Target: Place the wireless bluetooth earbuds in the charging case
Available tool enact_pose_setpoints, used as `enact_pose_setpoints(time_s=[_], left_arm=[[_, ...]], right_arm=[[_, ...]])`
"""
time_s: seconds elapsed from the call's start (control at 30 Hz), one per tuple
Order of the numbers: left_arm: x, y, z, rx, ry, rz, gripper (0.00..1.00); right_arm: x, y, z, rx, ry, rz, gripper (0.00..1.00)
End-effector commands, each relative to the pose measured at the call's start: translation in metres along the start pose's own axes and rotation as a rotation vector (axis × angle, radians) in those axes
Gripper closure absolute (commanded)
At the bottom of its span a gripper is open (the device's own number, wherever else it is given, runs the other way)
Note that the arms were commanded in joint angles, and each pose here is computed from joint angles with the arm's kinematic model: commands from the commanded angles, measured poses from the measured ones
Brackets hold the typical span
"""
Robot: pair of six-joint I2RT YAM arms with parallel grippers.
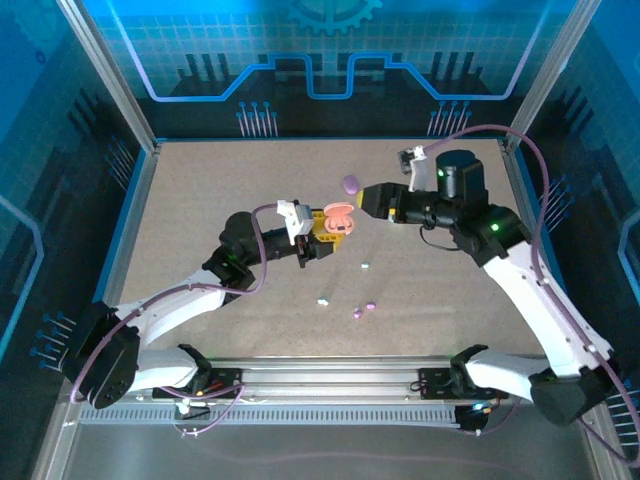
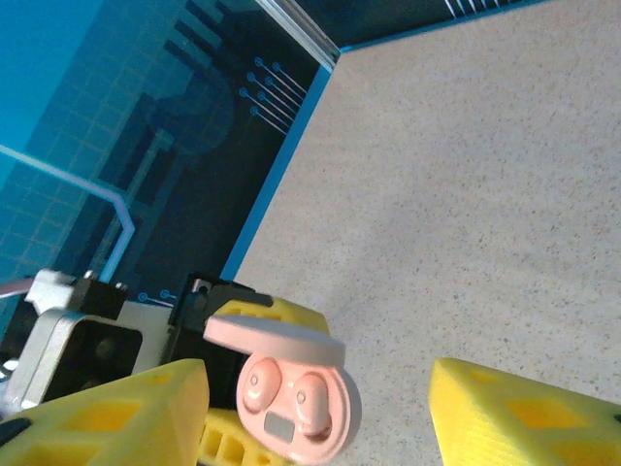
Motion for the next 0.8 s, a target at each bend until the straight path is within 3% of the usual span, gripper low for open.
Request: enact_pose_setpoints(time_s=[0.0,0.4,0.77], left_arm=[[-0.017,-0.010,0.000,0.054,-0.043,0.056,0.72],[-0.022,-0.013,0.002,0.052,-0.046,0.071,0.72],[-0.022,-0.011,0.002,0.032,-0.054,0.080,0.72]], right_arm=[[-0.012,0.005,0.007,-0.040,0.019,0.044,0.35],[-0.010,-0.004,0.043,-0.013,0.187,0.120,0.34],[0.009,-0.003,0.038,-0.070,0.236,0.099,0.37]])
Point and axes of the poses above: each hand's point on the last joint's axis, 136 mm out from that joint toward the fingers, its own z axis out along the fingers, its own y axis along the line the jaws close on, x = y × z, the point moved 9 cm from there along -z, back along the fingers, and after that the axes turned 9 degrees about -z, right-handed, at the moved point
